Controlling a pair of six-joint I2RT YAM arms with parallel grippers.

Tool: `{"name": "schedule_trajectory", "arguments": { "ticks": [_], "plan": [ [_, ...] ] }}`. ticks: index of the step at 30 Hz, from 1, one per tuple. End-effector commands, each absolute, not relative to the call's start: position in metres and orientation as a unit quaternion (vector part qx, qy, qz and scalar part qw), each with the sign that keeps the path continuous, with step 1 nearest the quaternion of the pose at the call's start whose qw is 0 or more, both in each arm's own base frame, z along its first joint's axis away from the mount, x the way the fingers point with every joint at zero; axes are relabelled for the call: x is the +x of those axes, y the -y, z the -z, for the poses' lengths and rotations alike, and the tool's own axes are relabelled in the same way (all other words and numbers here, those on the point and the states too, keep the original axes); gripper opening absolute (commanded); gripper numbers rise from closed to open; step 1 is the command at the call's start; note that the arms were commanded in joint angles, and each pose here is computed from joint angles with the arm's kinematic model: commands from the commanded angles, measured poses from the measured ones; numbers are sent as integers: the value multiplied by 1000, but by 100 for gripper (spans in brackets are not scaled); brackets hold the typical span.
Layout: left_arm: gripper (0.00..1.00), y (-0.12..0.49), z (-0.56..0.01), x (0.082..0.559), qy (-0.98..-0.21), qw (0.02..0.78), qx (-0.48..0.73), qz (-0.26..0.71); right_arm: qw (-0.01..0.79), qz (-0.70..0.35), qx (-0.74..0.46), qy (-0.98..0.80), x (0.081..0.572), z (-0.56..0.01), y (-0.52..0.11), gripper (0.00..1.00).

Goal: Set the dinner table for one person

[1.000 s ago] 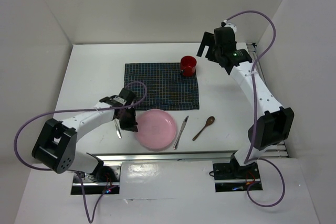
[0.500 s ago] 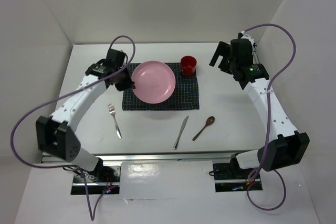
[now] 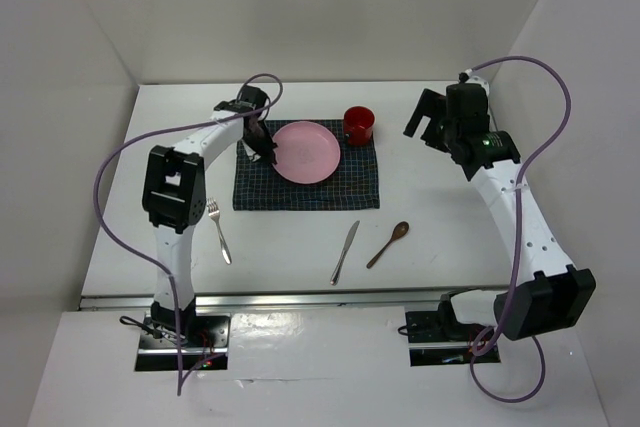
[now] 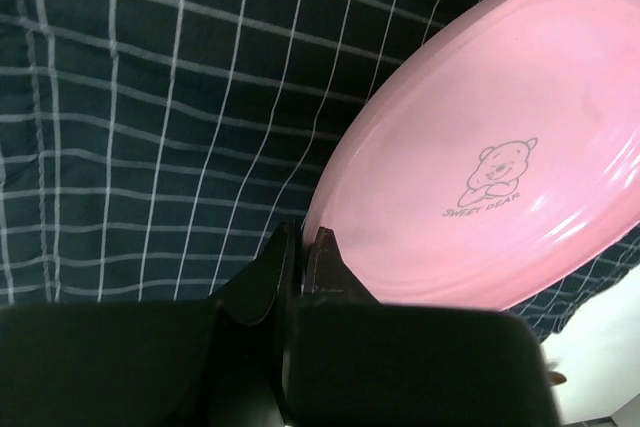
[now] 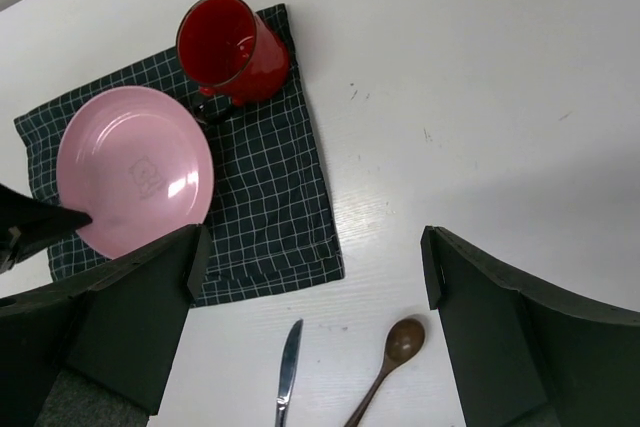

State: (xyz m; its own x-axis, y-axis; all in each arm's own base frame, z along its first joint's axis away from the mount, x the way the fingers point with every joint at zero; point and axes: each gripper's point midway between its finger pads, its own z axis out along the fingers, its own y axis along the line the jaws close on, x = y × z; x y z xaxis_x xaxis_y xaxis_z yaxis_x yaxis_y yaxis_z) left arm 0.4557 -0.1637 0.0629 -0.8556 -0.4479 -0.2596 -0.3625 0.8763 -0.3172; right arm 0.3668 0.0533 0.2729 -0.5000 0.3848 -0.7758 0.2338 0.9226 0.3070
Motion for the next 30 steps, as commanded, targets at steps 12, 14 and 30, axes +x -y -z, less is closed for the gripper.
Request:
{"name": "schedule_trajectory", "arguments": {
  "ticks": [12, 14, 30],
  "plan": [
    [93, 163, -93, 467, -952, 188, -204, 127, 466, -93, 182, -861, 360, -274, -52, 100],
    [93, 151, -122, 455, -948, 213, -208, 115, 465, -96, 180, -861, 360, -274, -54, 100],
    [84, 41, -60, 248, -907, 163, -387, -14, 446, -128, 164, -871, 361, -254, -71, 100]
  ]
}}
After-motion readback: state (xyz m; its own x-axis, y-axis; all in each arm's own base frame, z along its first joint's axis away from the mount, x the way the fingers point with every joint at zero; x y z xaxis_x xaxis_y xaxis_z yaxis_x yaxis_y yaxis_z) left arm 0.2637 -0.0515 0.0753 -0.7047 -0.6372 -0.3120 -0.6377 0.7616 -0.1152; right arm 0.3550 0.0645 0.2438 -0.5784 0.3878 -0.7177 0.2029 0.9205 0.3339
